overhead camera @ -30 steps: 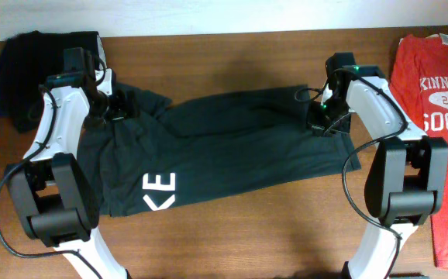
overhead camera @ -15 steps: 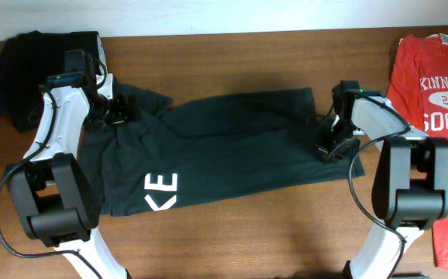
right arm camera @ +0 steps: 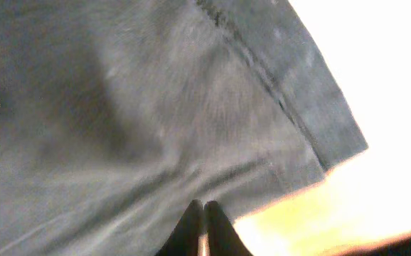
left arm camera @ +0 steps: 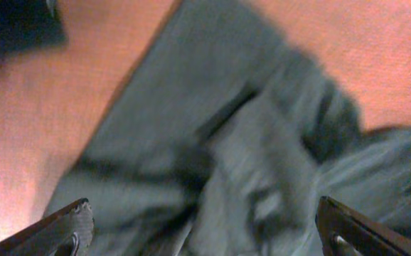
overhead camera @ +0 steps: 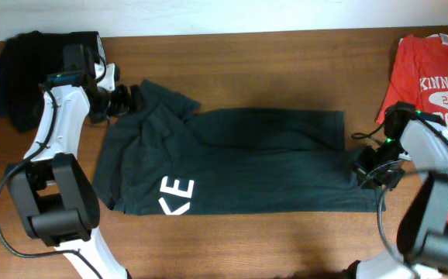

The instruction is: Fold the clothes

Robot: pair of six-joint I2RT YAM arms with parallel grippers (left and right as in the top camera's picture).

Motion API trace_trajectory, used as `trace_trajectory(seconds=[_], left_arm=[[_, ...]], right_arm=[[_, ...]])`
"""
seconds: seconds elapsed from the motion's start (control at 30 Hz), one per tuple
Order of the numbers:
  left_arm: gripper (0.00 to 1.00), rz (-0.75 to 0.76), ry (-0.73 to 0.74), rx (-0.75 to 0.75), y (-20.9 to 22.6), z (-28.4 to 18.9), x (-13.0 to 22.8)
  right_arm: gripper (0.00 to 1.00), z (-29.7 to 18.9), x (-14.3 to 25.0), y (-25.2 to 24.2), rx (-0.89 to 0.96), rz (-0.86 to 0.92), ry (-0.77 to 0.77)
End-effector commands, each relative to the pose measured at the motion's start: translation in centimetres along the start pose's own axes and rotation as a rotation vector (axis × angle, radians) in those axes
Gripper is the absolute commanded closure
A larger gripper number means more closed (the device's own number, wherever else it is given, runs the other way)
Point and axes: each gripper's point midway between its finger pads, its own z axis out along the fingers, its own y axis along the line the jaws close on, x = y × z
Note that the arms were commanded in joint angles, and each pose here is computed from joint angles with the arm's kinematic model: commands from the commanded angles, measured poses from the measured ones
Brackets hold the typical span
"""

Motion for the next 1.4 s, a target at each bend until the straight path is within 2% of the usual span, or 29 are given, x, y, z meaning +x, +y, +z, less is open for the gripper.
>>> trace_trajectory(seconds=[0.0, 0.03, 0.07, 0.1, 0.27, 0.37, 0.57, 0.67, 0.97, 1.1, 1.23, 1.3, 1.33, 1.37], left_arm=[[0.01, 0.15, -0.153, 0.073, -4.7, -2.1, -4.9], [0.01, 0.181, -0.192, 0.057, -5.3, -2.7, -6.0], [0.01, 0.208, -0.233, 0.026, -5.7, -3.3, -7.1], [0.01, 0.25, -0.272, 0.02, -6.3, -3.8, -8.1], [0.01, 0.315, -0.386, 0.013, -6.8, -3.5, -11.0], [0.01, 0.309, -0.375, -0.008, -5.9, -1.4, -11.3], [0.01, 0.256, -0.22, -0.14, -1.6, 5.1, -8.6], [0.01, 0.234, -0.107, -0.185, 0.4, 8.3, -6.0], [0.02, 0.218, 0.006, -0.268, 2.6, 10.5, -3.3], [0.07, 0.219, 0.032, -0.281, 3.0, 10.7, -2.7], [0.27, 0.215, 0.086, -0.279, 3.4, 12.1, -1.2], [0.53, 0.212, 0.117, -0.28, 3.7, 12.9, -0.4], [0.73, 0.21, 0.133, -0.28, 3.9, 13.2, 0.1], [0.83, 0.208, 0.142, -0.281, 4.0, 13.3, 0.3]], right_arm=[[0.51, -2.7, 0.6, 0.9, -0.071, -0.075, -0.065], [0.24, -3.0, 0.8, 1.3, -0.098, -0.115, -0.065], [0.05, -3.1, 1.2, 1.6, -0.117, -0.149, -0.053], [0.01, -3.1, 1.6, 1.5, -0.118, -0.15, -0.035], [0.01, -3.1, 2.2, 1.4, -0.119, -0.171, -0.01], [0.0, -3.1, 2.4, 1.5, -0.125, -0.171, -0.003], [0.0, -3.1, 2.5, 1.4, -0.122, -0.17, 0.003], [0.0, -3.1, 2.5, 1.4, -0.122, -0.17, 0.002], [0.0, -3.1, 2.3, 1.5, -0.125, -0.171, -0.006], [0.0, -3.1, 2.3, 1.5, -0.126, -0.172, -0.008], [0.02, -3.2, 2.2, 1.6, -0.127, -0.171, -0.012], [0.03, -3.7, 1.9, 1.7, -0.128, -0.173, -0.024], [0.03, -4.3, 1.7, 1.8, -0.131, -0.174, -0.033], [0.04, -5.2, 1.4, 2.0, -0.136, -0.176, -0.048]])
